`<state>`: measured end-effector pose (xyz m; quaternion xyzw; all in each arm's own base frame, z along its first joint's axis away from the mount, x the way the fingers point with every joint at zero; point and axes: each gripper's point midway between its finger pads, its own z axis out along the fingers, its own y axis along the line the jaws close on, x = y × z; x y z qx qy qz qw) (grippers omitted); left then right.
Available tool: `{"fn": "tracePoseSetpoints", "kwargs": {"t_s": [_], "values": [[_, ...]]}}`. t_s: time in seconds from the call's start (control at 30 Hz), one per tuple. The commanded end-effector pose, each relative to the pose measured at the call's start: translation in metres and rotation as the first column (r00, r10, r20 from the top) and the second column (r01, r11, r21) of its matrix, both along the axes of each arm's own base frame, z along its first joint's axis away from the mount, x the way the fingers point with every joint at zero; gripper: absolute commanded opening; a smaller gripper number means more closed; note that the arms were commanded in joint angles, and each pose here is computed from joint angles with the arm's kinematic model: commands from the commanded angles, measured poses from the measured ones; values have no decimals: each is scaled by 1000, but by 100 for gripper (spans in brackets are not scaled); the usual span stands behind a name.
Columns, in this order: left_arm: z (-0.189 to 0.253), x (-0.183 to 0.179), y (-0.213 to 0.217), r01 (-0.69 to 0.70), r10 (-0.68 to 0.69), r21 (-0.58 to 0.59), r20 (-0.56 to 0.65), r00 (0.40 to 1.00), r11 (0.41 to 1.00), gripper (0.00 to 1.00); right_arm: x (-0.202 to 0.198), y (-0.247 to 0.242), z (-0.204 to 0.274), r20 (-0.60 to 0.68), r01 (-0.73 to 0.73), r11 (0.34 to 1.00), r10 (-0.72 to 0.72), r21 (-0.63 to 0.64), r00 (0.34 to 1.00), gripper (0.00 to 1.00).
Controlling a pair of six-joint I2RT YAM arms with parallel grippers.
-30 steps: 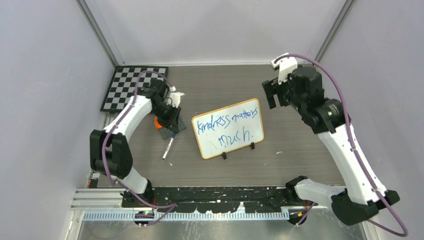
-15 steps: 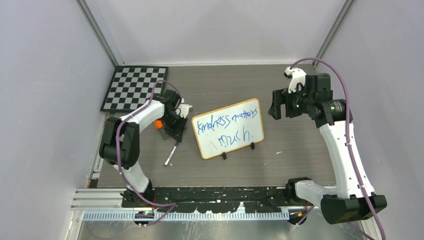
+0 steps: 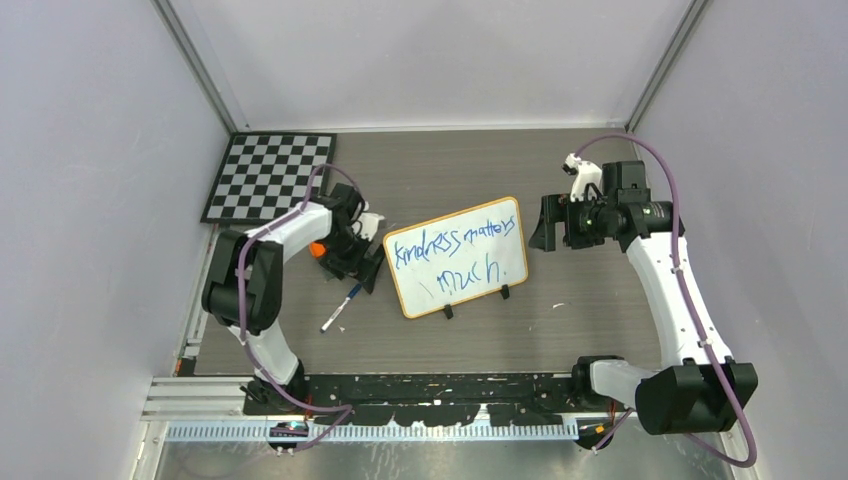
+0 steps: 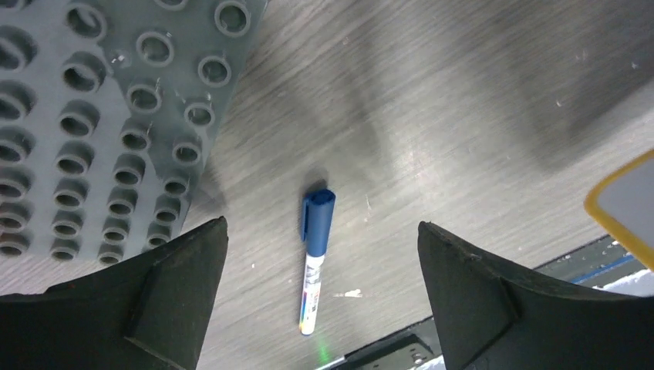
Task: Write a sentence on the whiteboard
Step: Put down the whiteboard marker at the center of the board, then reset both arms
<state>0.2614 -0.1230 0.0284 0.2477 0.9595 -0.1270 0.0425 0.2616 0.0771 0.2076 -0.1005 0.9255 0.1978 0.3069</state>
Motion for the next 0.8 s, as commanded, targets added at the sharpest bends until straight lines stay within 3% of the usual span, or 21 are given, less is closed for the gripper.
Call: {"fn": "tracePoseSetpoints", "kwargs": {"t_s": [0.0, 0.13, 0.33, 0.5, 0.77], "values": [[54, 17, 2, -12, 16, -38, 131, 991, 999, 99, 14, -1, 8, 46, 57, 998, -58, 31, 997, 90], [109, 31, 18, -41, 58, -86, 212, 976, 995, 100, 16, -6, 16, 62, 107, 994, -109, 26, 992, 90], [183, 45, 50, -88, 184, -310, 295, 938, 947, 100, 14, -16, 3, 71, 134, 991, -132, -28, 989, 91], [177, 40, 65, -104, 227, -303, 407, 885, 947, 100, 12, -32, -6, 128, 159, 981, -145, -113, 981, 91], [143, 17, 61, -176, 290, -326, 344, 893, 929, 100, 5, -32, -32, 88, 131, 983, -121, -126, 989, 91]]}}
